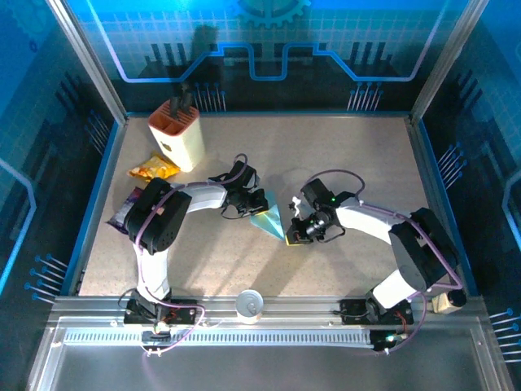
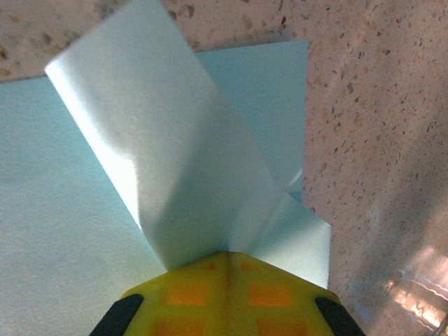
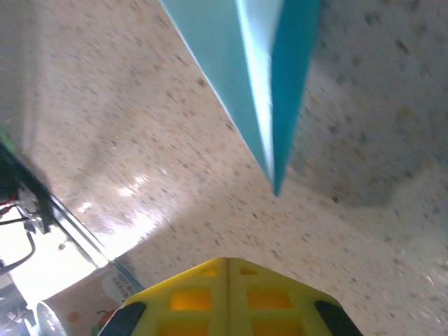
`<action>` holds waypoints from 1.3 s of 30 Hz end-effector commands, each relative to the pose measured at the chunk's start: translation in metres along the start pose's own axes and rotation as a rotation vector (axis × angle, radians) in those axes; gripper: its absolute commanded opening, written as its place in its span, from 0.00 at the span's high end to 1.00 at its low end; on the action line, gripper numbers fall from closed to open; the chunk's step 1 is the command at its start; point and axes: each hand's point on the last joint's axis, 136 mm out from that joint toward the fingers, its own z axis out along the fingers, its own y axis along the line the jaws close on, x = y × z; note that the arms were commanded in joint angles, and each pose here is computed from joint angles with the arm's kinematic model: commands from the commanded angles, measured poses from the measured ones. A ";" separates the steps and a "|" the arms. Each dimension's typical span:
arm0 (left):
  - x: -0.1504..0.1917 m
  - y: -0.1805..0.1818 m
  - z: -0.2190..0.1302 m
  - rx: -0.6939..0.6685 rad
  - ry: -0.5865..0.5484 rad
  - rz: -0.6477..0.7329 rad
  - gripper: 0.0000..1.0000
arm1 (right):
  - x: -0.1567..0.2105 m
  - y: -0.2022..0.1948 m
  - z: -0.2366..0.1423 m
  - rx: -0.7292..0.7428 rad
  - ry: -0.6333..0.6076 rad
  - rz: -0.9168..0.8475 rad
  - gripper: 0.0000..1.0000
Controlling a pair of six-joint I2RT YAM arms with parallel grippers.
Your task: Fold a paper plane with a square sheet of paper (fold left side to right side)
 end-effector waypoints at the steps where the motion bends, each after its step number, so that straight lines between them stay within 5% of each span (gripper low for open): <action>1: 0.017 0.046 0.003 -0.155 0.034 -0.033 0.93 | -0.024 0.020 0.003 -0.041 -0.028 -0.038 0.96; 10: 0.017 0.043 0.003 -0.148 0.036 -0.031 0.93 | -0.063 0.019 0.027 -0.021 -0.038 -0.048 0.95; 39: 0.016 0.042 0.005 -0.148 0.038 -0.026 0.93 | -0.052 -0.028 0.048 0.040 0.018 0.032 0.95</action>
